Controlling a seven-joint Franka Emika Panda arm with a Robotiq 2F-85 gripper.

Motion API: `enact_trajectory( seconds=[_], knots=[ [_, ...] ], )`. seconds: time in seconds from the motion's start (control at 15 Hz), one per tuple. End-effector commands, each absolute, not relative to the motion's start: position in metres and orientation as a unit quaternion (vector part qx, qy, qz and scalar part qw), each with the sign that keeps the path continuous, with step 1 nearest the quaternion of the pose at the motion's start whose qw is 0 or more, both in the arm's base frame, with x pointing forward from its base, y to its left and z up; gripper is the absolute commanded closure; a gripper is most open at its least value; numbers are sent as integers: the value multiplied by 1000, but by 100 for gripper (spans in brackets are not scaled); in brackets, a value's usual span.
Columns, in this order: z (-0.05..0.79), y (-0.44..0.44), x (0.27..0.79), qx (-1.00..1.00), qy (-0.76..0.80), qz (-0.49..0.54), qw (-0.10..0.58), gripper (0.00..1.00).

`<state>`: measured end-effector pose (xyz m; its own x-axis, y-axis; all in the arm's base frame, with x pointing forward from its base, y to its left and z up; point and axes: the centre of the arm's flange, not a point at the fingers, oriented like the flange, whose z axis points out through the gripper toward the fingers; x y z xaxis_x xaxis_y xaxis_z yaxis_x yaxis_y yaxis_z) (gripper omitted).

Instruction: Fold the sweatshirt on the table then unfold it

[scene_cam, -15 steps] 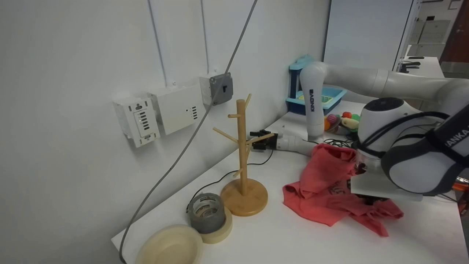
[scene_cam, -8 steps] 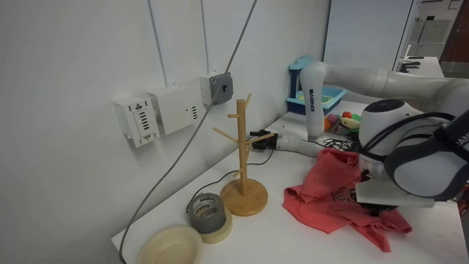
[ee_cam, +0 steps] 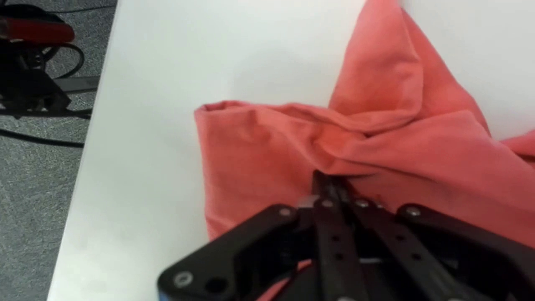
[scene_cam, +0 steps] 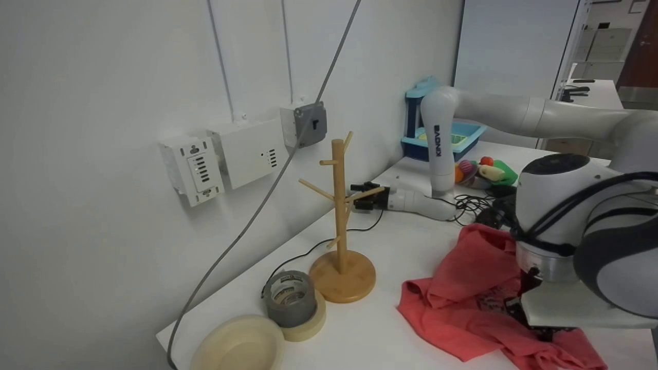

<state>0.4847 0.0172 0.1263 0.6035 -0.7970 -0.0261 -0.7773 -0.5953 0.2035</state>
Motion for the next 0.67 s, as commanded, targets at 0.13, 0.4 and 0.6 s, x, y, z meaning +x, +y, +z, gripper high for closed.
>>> enact_trajectory(
  seconds=[0.13,0.4,0.6],
  knots=[
    [120,73,448,901,-419,-90,60,100],
    [119,104,455,894,-436,-96,28,100],
    [118,119,464,885,-454,-99,9,100]
  ],
)
